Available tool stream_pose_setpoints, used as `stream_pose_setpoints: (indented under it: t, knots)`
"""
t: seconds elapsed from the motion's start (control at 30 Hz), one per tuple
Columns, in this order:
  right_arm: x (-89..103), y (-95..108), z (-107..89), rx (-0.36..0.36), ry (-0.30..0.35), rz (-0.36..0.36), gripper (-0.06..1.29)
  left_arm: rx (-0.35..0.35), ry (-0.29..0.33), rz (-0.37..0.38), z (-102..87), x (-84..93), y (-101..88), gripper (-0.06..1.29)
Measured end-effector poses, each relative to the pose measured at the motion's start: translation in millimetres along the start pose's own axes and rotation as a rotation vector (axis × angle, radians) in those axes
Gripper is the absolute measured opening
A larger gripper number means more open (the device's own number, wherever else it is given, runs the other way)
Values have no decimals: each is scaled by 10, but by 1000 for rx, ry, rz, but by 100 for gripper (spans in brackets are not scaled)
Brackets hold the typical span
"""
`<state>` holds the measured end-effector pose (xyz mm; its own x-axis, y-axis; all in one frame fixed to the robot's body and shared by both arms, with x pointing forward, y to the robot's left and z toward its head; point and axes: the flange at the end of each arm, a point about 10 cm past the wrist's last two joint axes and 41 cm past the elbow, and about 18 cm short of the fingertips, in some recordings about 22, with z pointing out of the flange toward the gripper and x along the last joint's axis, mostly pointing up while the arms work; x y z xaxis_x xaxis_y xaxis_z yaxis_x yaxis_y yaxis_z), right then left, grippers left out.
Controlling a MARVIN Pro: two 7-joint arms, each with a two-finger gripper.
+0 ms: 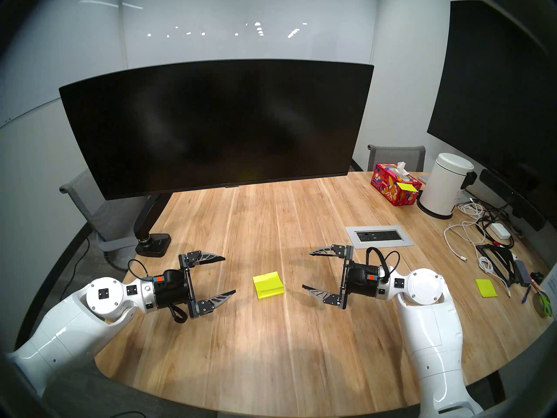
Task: Peel one sticky note off the pad and stick it onto the monitor, then press it flat
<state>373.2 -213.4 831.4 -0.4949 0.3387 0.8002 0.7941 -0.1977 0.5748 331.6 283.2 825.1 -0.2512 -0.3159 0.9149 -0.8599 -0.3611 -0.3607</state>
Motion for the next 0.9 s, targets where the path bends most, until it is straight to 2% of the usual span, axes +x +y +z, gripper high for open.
stream_pose_setpoints:
  t: [0.3, 0.7, 0.9]
  knots:
    - [25, -33, -31, -1, 4, 5, 124, -40, -42, 18, 131, 27, -52, 127]
    - [39, -81, -67, -9, 11, 13, 124, -160, -115, 60, 311, 65, -170, 127]
    - [46, -79, -92, -19, 15, 13, 124, -191, -142, 72, 410, 62, -218, 127]
